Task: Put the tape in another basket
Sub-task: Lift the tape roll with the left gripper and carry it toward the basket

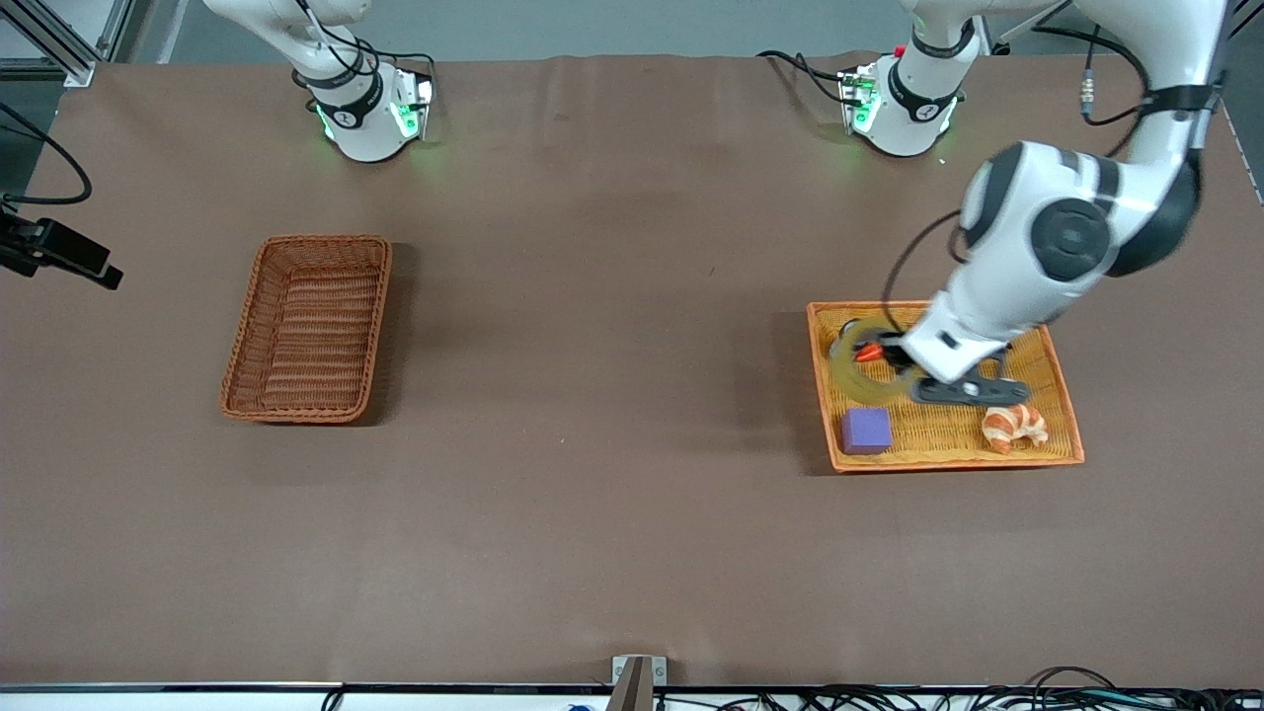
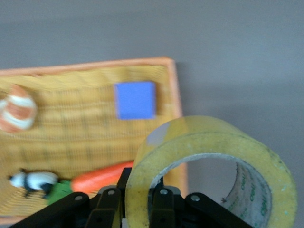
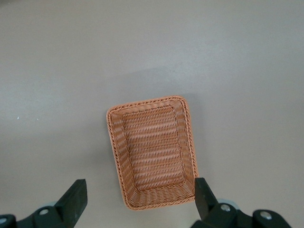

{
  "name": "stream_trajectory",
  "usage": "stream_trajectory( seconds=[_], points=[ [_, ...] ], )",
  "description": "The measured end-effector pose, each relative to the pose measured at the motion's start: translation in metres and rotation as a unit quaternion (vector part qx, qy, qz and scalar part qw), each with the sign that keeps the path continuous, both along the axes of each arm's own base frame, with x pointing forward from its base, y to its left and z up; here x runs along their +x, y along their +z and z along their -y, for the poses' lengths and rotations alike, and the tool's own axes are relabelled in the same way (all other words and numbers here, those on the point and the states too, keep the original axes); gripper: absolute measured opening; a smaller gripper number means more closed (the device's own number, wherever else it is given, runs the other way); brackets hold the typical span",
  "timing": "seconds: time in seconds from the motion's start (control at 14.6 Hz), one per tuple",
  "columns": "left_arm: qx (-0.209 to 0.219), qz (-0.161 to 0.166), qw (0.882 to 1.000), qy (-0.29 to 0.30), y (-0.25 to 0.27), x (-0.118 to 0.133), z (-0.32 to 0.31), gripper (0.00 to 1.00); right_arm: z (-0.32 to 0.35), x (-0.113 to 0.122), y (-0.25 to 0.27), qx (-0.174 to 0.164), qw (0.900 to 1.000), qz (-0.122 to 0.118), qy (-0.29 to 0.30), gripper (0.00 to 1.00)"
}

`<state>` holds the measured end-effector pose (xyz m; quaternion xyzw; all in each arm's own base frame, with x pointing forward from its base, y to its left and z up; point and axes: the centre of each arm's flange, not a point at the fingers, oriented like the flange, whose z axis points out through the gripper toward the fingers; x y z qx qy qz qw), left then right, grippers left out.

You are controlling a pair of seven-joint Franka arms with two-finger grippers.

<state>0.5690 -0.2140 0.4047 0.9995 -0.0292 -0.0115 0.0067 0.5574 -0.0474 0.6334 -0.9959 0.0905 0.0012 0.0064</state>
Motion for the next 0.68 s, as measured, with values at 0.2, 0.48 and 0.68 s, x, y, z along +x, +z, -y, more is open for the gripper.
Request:
stream_trajectory(
  seconds=[0.2, 0.48, 0.68],
  points=[
    [-0.024, -0.016, 1.000, -0.011, -0.008, -0.023, 0.080, 0.22, 0.000, 0.000, 0.000, 0.000, 1.000, 0.000, 0.000, 1.00],
    [-0.035, -0.038, 0.999, -0.018, -0.045, -0.038, 0.175, 0.22, 0.001, 0.000, 0.000, 0.000, 1.000, 0.000, -0.001, 1.00],
    [-0.022, -0.040, 0.999, 0.010, -0.091, -0.055, 0.254, 0.22, 0.001, 0.000, 0.000, 0.000, 1.000, 0.000, -0.001, 1.00]
  ],
)
